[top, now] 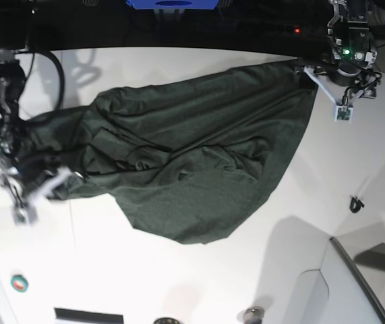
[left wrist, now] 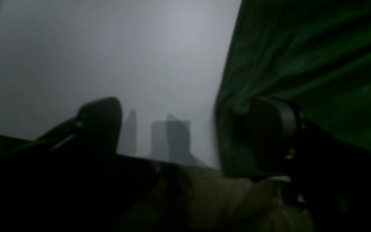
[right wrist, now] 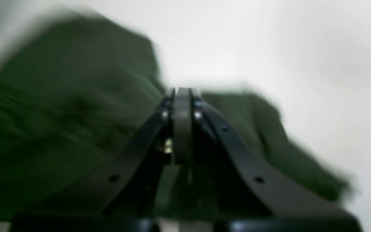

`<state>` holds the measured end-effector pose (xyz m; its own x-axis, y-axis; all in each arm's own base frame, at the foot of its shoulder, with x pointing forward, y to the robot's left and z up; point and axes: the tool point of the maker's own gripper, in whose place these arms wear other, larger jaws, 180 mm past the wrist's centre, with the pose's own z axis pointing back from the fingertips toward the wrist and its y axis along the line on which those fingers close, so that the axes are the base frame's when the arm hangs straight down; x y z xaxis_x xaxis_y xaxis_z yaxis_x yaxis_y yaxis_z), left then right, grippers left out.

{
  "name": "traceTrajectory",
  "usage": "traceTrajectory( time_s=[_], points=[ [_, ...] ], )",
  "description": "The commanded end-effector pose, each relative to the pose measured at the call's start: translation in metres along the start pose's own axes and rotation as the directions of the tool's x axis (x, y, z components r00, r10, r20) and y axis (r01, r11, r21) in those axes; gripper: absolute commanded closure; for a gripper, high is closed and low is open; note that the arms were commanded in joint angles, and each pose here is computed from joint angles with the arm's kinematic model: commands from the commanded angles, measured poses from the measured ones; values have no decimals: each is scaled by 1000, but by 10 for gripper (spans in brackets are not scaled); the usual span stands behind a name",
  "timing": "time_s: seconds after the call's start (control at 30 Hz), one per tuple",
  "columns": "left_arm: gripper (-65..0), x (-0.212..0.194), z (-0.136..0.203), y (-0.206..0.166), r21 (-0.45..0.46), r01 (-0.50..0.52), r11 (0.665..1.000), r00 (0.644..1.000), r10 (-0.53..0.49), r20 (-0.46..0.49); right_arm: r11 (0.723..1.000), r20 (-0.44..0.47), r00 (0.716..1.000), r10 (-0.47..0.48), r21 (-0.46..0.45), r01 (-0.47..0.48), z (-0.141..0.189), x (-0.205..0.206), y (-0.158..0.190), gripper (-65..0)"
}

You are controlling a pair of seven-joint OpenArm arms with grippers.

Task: Layout the t-shirt on the table in an organized manner, then fold the t-shirt properly
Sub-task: 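Drag the grasped fabric outward away from the left gripper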

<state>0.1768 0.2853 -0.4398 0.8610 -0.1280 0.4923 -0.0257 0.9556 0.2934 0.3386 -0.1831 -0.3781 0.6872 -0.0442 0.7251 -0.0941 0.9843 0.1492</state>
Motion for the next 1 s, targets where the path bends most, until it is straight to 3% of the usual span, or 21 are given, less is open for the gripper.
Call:
traceTrajectory(
  time_s=[0.0, 0.03, 0.1, 0.27, 0.33, 0.37, 0.4, 0.53, 0.67, 0.77, 0.87, 0.9, 0.97],
  points=[
    [-466, 13, 5, 1, 3, 6, 1000, 999, -6, 46, 1000, 56, 998, -10, 10, 10, 3, 17, -2, -8],
    [-405, 16, 6, -3, -13, 14, 1000, 998, -13, 54, 1000, 36, 999, -30, -1, 30, 2, 7, -7, 0],
    [-290, 19, 7, -12, -46, 30, 998, 998, -27, 65, 998, 20, 998, -53, -15, 53, 4, -6, -12, -56],
    [-137, 16, 6, -29, -132, 98, 986, 994, -90, 65, 998, 45, 997, -62, -20, 63, 7, -22, -13, -378],
    [-56, 14, 5, -30, -135, 96, 986, 994, -89, 58, 997, 39, 997, -67, -22, 68, 6, -25, -14, -446],
    [-7, 12, 4, -30, -136, 95, 986, 995, -88, 52, 997, 22, 997, -73, -22, 73, 3, -31, -15, -446],
    [0, 10, 3, -31, -138, 92, 986, 995, -86, 45, 996, 8, 997, -82, -25, 83, 0, -37, -18, -446],
    [0, 0, -1, -35, -149, 74, 986, 997, -73, 17, 991, -50, 990, -128, -39, 126, -19, -51, -28, -446],
    [0, -12, -9, -36, -156, 62, 986, 998, -66, -23, 993, -105, 988, -117, -13, 116, -37, -59, -17, -441],
    [0, -25, -15, -37, -160, 55, 986, 996, -65, -60, 994, -85, 991, -106, -5, 106, -43, -56, -15, -318],
    [0, -31, -19, -37, -162, 52, 985, 996, -63, -59, 995, -60, 993, -104, -4, 104, -44, -51, -15, -27],
    [0, -36, -21, -37, -164, 50, 985, 996, -61, -60, 995, -53, 993, -103, -5, 102, -45, -46, -16, 0],
    [0, -46, -25, -36, -164, 39, 986, 996, -52, -77, 996, -43, 995, -88, -24, 87, -44, -34, -27, -36]
  ],
)
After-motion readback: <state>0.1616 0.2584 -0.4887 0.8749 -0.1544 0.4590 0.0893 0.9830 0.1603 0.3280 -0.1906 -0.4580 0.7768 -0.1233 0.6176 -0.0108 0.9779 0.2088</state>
